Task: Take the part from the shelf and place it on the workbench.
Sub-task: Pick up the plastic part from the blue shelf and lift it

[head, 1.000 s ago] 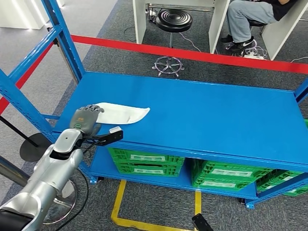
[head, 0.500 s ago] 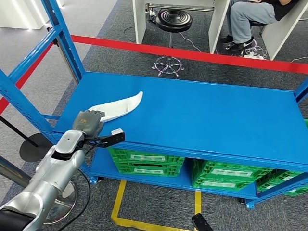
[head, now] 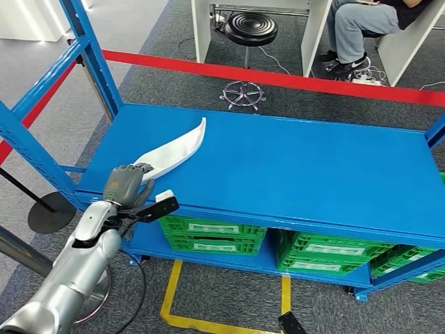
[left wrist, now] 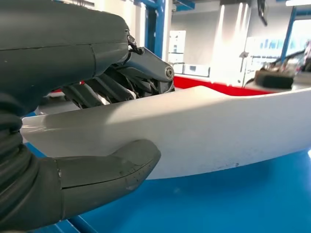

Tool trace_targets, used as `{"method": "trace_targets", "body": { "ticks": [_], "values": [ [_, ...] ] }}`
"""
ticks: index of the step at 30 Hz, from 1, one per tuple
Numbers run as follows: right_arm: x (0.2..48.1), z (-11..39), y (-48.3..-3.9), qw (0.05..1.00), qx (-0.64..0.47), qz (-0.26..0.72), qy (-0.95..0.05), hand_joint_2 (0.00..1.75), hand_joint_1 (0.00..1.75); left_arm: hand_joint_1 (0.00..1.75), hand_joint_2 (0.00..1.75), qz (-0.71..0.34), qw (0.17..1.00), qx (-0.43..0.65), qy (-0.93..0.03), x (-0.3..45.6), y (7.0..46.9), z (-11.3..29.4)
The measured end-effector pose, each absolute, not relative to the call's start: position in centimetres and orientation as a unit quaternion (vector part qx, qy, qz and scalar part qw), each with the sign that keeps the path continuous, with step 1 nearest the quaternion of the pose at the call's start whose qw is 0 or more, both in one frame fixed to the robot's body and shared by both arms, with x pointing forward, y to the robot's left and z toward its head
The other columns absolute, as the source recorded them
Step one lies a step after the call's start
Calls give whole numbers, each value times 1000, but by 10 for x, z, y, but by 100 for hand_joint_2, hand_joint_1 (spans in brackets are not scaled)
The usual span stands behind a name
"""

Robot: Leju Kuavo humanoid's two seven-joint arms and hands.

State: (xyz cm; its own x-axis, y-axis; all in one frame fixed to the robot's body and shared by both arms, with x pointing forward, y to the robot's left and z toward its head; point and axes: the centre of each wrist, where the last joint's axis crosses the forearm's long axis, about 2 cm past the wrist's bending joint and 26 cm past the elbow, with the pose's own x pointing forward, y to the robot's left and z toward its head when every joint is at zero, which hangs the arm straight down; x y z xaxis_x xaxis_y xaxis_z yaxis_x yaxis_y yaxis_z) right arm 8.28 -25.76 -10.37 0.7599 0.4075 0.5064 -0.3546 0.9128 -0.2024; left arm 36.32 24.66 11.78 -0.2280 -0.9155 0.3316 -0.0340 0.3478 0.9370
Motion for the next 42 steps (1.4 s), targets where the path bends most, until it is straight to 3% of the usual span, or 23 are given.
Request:
{"method": "trace_targets", "body": {
  "ticks": [11,22,42],
  "values": [
    [68,-106,-259,942,-57,179,-280,175,0,175,175,-327,461,272,-779,295,230,123],
    [55,-108,-262,952,-52,113,-278,175,0,175,175,-263,426,286,-817,215,206,116],
    [48,-110,-260,953,-12,54,-298,175,0,175,175,-177,450,270,-833,182,200,113]
  ]
}}
